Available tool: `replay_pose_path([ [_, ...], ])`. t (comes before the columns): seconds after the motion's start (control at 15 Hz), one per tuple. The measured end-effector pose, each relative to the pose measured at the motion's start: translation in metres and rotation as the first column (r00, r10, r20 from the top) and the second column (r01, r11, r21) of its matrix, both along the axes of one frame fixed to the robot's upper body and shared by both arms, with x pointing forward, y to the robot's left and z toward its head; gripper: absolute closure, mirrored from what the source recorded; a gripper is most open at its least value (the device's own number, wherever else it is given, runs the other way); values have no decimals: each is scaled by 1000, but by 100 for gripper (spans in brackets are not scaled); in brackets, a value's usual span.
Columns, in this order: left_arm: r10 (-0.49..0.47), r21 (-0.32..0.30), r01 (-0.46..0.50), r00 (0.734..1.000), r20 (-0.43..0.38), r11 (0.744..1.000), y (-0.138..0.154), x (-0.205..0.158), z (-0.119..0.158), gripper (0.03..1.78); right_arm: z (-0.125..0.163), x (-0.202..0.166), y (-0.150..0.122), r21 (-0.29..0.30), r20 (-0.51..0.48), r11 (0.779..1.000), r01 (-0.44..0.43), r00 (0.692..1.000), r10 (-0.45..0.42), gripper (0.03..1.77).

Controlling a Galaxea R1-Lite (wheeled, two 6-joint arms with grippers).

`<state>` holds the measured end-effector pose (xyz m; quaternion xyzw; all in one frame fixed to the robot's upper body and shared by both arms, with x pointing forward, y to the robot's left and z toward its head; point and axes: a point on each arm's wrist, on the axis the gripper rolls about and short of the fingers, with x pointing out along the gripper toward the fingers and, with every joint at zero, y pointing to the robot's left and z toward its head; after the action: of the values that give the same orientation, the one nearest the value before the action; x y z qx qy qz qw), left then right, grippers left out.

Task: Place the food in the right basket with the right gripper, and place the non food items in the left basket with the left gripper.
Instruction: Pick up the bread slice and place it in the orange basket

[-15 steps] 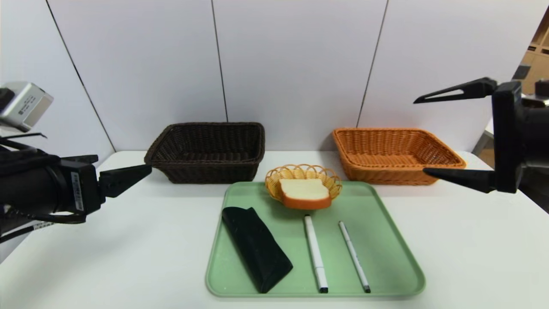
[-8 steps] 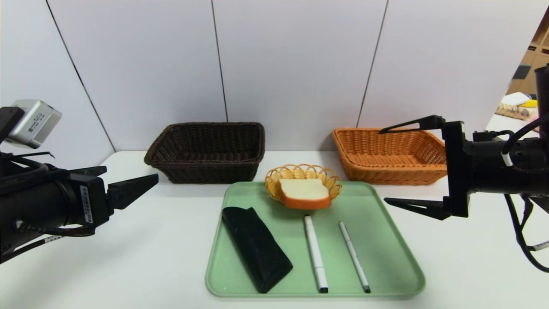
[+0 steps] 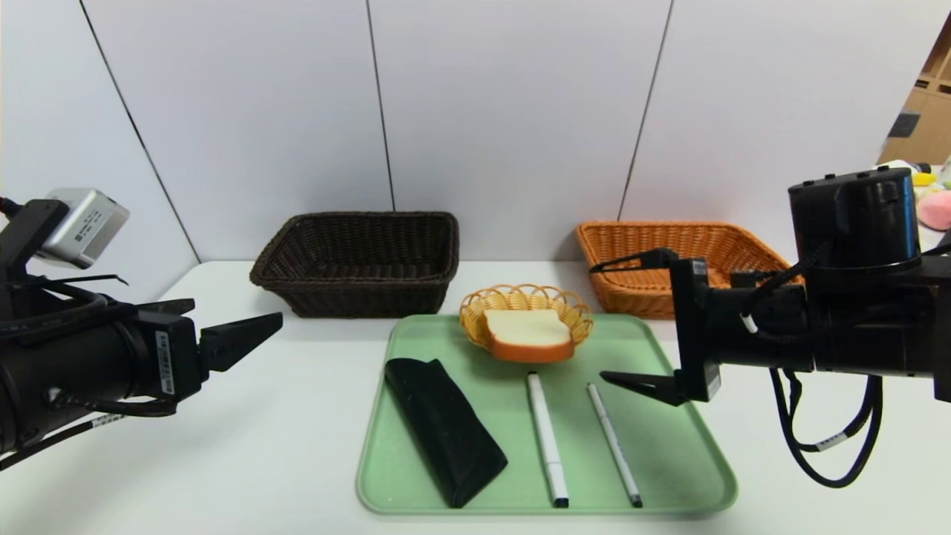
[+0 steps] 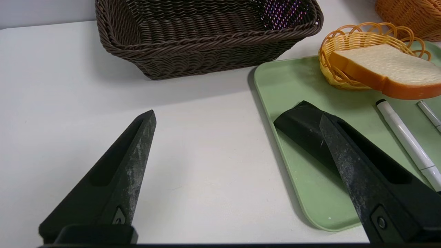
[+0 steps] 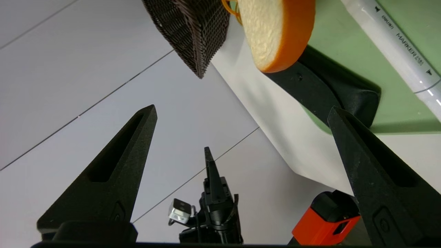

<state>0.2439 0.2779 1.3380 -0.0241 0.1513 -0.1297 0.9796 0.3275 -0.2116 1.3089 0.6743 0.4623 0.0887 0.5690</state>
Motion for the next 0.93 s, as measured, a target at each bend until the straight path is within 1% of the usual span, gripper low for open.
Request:
replay_pose_path([
  [0.13,1,0,-1,1000,-1,1000,0,0,0,12,-10,1,1,-7,-11,1000,-1,1000,1,10],
  [0.27,-1,0,1,1000,-2,1000,0,0,0,12,-22,4,3,-7,1,1000,11,1000,-11,10],
  [0.47,-1,2,1,1000,-7,1000,0,-1,-2,12,-33,9,8,23,46,1000,10,999,-11,10],
  [0.6,0,4,0,1000,-13,1000,1,-2,-4,12,-37,14,11,37,54,999,14,998,-16,10],
  [0.93,2,1,-2,1000,-15,1000,2,-4,-6,12,-49,22,33,32,90,999,21,996,-23,10],
])
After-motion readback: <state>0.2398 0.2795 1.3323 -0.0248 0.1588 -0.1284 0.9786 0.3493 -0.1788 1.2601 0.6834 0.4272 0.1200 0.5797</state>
